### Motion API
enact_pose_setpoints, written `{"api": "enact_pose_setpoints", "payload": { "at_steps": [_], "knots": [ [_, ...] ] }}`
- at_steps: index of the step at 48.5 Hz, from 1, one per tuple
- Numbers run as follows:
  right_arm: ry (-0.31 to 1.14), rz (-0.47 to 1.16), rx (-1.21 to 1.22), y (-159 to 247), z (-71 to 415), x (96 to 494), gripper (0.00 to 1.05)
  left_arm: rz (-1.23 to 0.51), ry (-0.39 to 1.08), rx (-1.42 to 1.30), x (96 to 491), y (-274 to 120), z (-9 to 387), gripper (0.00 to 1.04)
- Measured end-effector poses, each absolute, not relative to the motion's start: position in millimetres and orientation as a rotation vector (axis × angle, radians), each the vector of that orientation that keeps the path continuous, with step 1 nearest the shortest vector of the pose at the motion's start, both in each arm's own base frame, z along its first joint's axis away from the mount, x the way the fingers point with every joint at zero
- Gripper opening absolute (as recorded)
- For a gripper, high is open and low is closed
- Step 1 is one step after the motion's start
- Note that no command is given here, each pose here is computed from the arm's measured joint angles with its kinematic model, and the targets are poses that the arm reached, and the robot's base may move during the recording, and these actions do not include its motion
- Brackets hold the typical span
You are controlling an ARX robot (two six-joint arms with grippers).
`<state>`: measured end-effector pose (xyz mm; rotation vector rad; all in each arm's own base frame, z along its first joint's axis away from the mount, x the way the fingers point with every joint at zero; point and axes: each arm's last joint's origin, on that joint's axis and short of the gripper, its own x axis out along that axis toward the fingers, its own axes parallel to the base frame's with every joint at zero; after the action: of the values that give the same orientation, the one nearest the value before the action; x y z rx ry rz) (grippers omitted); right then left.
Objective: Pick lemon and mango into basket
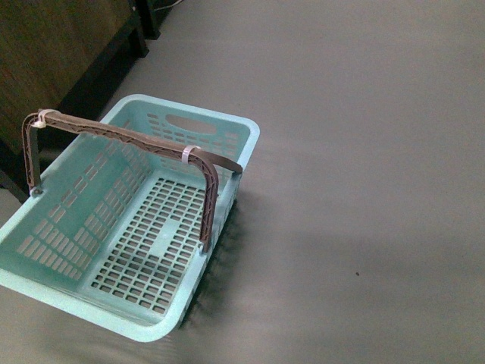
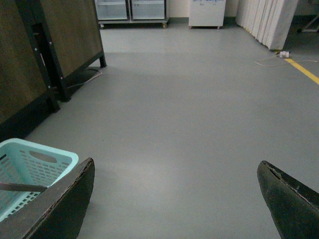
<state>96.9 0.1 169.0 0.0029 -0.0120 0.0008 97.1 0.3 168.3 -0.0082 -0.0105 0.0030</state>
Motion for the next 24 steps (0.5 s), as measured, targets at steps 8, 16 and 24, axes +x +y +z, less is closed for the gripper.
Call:
{"api": "enact_pose_setpoints", "payload": {
  "at_steps": [8, 16, 24],
  "knots": [
    [-0.012, 0.001, 0.003, 0.1, 169.0, 96.9, 0.96, 0.003, -0.011, -0.008, 97.1, 0.3, 168.3, 0.98],
    [-0.012, 0.001, 0.003, 0.1, 169.0, 96.9, 0.96, 0.003, -0.011, -0.008, 97.1, 0.3, 168.3, 0.98],
    [-0.012, 0.001, 0.003, 0.1, 169.0, 96.9, 0.96, 0.003, -0.011, -0.008, 97.1, 0.3, 168.3, 0.98]
  ]
}}
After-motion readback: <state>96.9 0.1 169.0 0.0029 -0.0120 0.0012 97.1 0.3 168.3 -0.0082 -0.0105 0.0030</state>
